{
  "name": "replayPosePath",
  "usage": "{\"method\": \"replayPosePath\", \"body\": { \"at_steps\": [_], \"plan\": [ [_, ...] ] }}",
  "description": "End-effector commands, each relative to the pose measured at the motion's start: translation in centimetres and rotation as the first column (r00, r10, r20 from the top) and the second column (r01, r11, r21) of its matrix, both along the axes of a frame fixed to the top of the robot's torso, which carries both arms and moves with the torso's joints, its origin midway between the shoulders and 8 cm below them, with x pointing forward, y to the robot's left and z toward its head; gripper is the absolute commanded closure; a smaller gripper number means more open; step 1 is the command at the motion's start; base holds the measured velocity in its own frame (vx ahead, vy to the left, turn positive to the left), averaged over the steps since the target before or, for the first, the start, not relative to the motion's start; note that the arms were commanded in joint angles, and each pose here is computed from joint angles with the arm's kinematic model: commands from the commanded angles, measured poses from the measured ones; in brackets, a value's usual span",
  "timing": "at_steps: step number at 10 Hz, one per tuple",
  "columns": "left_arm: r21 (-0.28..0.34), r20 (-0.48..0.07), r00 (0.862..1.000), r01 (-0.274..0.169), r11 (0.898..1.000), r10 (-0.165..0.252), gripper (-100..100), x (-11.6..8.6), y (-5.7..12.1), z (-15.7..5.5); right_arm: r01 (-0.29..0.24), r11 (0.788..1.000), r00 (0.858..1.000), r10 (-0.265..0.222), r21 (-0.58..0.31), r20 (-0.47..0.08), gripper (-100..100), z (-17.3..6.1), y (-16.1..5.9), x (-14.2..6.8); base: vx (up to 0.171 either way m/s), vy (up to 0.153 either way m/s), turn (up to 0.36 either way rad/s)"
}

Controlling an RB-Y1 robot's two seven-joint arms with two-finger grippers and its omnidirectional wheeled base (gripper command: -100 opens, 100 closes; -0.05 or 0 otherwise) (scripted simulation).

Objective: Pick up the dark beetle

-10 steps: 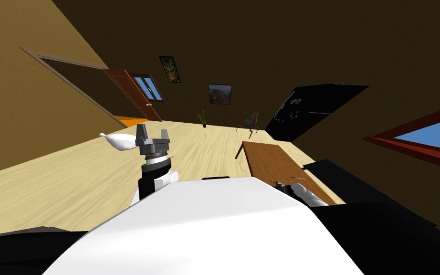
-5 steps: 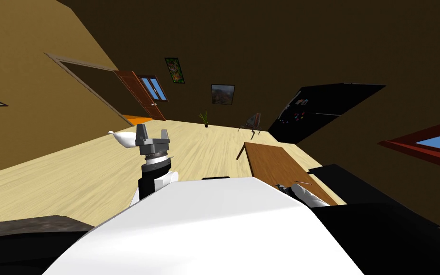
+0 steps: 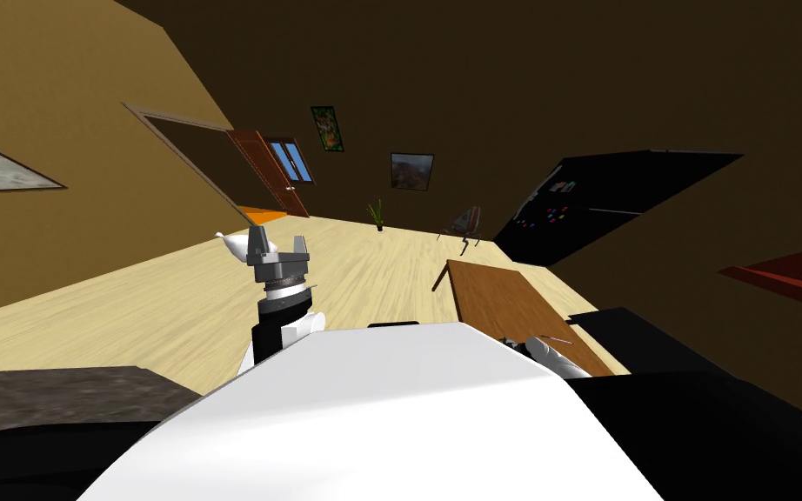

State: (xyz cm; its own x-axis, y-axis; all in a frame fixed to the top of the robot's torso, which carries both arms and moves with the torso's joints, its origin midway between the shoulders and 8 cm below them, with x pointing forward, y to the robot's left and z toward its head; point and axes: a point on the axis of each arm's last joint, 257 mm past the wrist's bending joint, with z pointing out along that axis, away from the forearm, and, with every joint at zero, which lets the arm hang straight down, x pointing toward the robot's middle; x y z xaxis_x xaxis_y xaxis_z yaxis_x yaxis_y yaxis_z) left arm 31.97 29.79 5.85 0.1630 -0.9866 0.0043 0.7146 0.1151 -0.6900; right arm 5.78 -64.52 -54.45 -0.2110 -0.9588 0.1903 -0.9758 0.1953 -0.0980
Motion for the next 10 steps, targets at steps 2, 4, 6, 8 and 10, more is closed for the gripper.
{"method": "replayPosePath", "body": {
  "at_steps": [2,4,6,8,10],
  "plan": [
    [0.000,0.000,1.000,0.000,1.000,0.000,0,0.0,0.0,0.0,0.000,1.000,1.000,0.000,0.000,-0.001,100,0.0,0.0,0.0,0.000,0.000,0.000],
    [0.000,0.000,1.000,0.000,1.000,0.000,0,0.0,0.0,0.0,0.001,1.000,1.000,-0.001,0.000,0.000,100,0.0,0.0,0.0,0.000,0.000,0.000],
    [0.000,0.000,1.000,0.000,1.000,0.000,0,0.0,0.0,0.0,0.000,1.000,1.000,0.000,0.000,-0.001,0,0.0,0.0,0.0,0.000,0.000,0.000],
    [0.000,0.000,1.000,0.000,1.000,0.000,0,0.0,0.0,0.0,-0.028,1.000,1.000,0.028,0.000,-0.001,100,1.2,-0.9,0.4,0.062,0.048,-0.172],
    [0.000,0.000,1.000,0.000,1.000,0.000,0,0.0,0.0,0.0,-0.030,1.000,1.000,0.030,-0.001,-0.001,100,1.4,-1.1,0.5,0.041,0.045,-0.064]
  ]
}}
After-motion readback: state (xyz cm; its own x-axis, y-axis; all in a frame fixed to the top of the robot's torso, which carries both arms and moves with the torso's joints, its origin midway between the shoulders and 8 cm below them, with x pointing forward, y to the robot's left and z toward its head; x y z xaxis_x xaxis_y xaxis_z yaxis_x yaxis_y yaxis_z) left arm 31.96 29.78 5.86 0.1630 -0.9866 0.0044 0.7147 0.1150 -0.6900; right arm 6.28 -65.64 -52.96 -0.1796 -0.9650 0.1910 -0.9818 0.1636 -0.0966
